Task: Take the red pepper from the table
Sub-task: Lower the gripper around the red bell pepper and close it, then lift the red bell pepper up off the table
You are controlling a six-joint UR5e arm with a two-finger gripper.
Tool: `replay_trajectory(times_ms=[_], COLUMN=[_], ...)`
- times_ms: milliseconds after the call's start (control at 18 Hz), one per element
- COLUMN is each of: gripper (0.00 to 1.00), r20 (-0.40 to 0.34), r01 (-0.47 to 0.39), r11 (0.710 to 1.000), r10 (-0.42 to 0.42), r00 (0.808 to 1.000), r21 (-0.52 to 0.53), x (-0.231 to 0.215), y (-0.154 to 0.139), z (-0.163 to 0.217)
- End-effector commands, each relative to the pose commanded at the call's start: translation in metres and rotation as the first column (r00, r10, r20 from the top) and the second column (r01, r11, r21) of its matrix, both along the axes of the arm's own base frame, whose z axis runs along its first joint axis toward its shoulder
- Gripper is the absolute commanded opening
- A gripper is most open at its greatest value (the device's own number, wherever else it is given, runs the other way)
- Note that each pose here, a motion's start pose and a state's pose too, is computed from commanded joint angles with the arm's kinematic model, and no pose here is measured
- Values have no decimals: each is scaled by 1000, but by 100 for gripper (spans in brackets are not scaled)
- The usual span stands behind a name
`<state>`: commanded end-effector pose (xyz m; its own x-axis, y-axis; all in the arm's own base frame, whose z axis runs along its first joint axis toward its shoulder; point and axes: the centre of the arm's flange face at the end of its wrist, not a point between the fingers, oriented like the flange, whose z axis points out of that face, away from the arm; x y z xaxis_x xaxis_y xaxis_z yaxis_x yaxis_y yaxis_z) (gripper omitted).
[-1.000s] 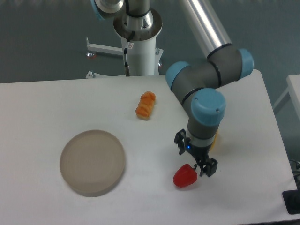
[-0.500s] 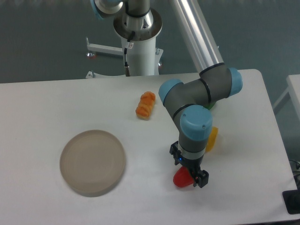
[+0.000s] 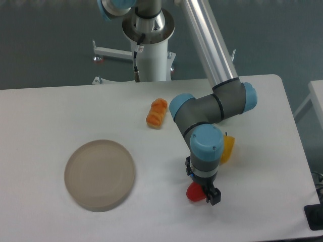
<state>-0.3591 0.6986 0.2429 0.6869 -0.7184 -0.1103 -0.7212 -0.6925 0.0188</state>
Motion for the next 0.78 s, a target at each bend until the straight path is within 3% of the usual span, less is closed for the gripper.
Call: replay_trajectory(times_ms=[167,444,778], gripper=[26,26,24], r20=[14,25,53], r01=[-4,-111,-172], r11=[1000,992,985], r10=[4,110,171], r00=[1000,994,984], r21=[16,59,6], x=[2,3,-22], y=[1,-4,-60], z=[3,36,113])
